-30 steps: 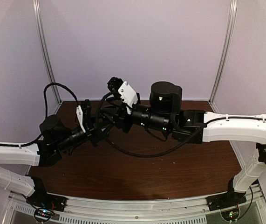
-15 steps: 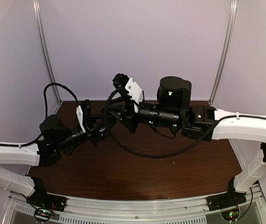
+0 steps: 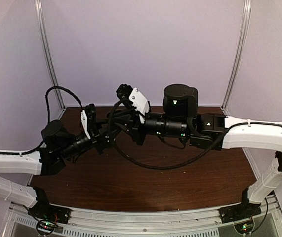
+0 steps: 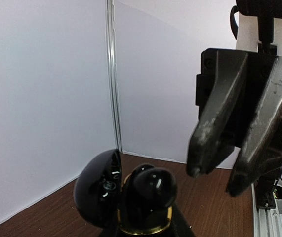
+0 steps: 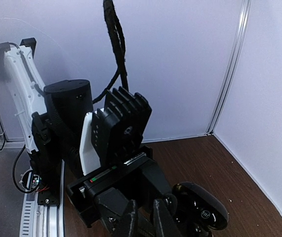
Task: Insert the wireless bluetooth earbuds into the charging case
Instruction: Adjust the left earbud in the left side groove of the charging case.
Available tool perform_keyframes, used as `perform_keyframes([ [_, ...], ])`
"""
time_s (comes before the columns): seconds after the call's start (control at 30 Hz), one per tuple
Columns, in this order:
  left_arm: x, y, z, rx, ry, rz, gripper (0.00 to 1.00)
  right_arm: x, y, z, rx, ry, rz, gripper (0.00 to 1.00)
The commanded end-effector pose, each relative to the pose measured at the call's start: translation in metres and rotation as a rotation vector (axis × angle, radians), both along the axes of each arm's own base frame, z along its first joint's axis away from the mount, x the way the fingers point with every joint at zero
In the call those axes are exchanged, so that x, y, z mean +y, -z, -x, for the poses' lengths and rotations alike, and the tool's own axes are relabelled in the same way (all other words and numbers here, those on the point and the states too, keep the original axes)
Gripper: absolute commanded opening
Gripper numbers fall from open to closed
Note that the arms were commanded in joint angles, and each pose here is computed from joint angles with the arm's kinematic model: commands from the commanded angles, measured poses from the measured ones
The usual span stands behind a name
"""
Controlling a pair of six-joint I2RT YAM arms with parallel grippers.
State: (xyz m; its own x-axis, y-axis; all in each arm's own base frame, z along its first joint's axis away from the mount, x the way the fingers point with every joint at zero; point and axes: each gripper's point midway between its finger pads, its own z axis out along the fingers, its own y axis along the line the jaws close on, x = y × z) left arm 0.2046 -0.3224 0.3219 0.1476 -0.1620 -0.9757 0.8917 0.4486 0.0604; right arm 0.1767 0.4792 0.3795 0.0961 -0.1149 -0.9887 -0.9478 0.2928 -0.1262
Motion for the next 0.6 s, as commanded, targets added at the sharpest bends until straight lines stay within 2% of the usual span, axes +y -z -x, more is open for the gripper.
perform_keyframes([
  [0.0, -0.001, -0.019, 0.001, -0.048, 0.007, 0.028, 0.00, 0.004, 0.015, -0.005, 0.008, 0.031, 0.034, 0.12],
  [0.27, -0.001, -0.018, 0.003, -0.052, 0.012, 0.025, 0.00, -0.002, 0.020, -0.022, 0.011, 0.122, 0.045, 0.10],
  [0.57, 0.001, -0.018, 0.004, -0.053, 0.014, 0.029, 0.00, -0.007, 0.023, -0.027, 0.021, 0.132, 0.050, 0.11],
])
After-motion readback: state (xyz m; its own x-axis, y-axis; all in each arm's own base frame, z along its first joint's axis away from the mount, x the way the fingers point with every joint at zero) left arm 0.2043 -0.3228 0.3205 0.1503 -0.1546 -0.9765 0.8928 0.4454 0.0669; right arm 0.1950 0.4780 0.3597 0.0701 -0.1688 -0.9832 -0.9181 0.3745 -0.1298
